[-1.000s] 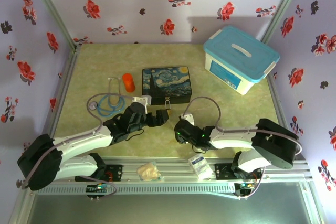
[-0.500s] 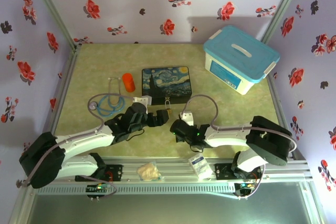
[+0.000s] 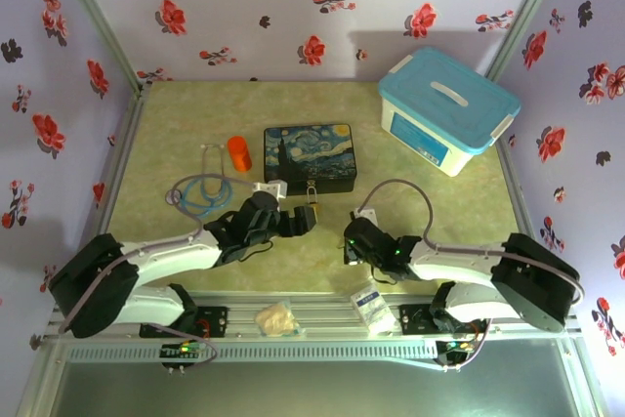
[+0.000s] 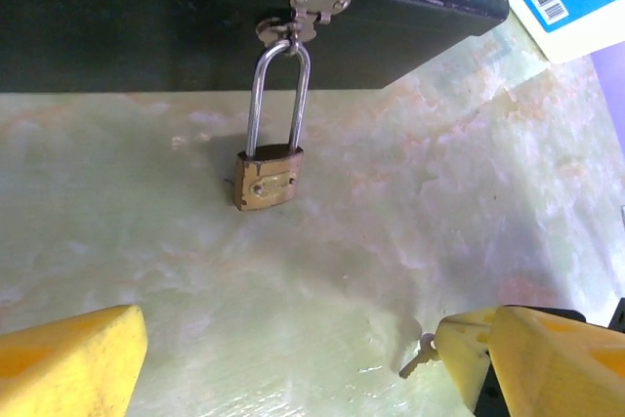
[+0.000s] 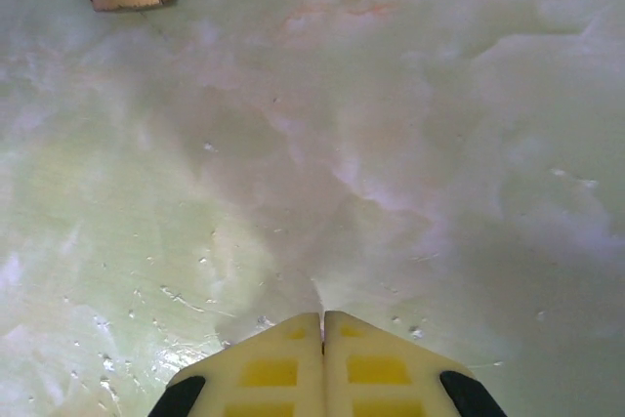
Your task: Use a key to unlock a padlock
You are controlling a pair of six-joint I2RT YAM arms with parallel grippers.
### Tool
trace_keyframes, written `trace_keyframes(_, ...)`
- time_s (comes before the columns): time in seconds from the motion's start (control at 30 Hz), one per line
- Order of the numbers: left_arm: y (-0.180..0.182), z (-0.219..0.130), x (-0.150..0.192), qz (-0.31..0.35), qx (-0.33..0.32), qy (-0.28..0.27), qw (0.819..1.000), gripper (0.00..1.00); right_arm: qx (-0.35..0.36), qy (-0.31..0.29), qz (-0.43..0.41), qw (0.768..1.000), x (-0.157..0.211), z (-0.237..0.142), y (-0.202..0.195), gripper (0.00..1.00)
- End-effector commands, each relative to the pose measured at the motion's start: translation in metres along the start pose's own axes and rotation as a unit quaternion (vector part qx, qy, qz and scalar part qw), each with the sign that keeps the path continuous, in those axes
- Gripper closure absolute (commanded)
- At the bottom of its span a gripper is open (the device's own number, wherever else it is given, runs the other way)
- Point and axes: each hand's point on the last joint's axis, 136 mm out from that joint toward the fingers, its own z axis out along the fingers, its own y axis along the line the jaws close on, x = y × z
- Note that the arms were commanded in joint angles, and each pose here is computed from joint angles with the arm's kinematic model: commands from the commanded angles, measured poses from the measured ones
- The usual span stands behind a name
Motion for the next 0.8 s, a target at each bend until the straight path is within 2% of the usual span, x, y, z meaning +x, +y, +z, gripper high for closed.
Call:
trace_keyframes(0.0,-0.021,0.005,0.003,-0.016,0.043,-0.001,0.999,0.13,-0.029,-0.002,-0.008,1.0,-0.002,-0.004,0.004,1.0)
trace_keyframes(0.23,-0.043,0.016,0.015,-0.043,0.071,0.01,0.996,0.2,-0.05,-0.03,0.017,0.998,-0.018,-0.013,0.014,1.0)
trace_keyframes(0.33,-0.038,0.018,0.018,-0.102,0.082,0.0,0.991,0.27,-0.058,-0.047,0.037,0.997,-0.025,-0.018,0.017,1.0)
trace_keyframes(0.4,-0.038,0.013,0.014,-0.155,0.106,-0.022,0.982,0.27,-0.067,-0.068,0.056,0.994,-0.034,-0.024,0.019,1.0)
trace_keyframes(0.57,-0.048,-0.004,-0.005,-0.262,0.173,-0.067,0.947,0.19,-0.107,-0.136,0.088,0.981,-0.07,-0.05,0.033,1.0)
trace_keyframes(0.63,-0.053,-0.008,-0.009,-0.28,0.182,-0.073,0.94,0.11,-0.122,-0.16,0.084,0.976,-0.084,-0.06,0.042,1.0)
trace_keyframes(0.77,-0.072,-0.022,-0.016,-0.298,0.19,-0.083,0.932,0.05,-0.174,-0.197,0.07,0.962,-0.105,-0.074,0.064,1.0)
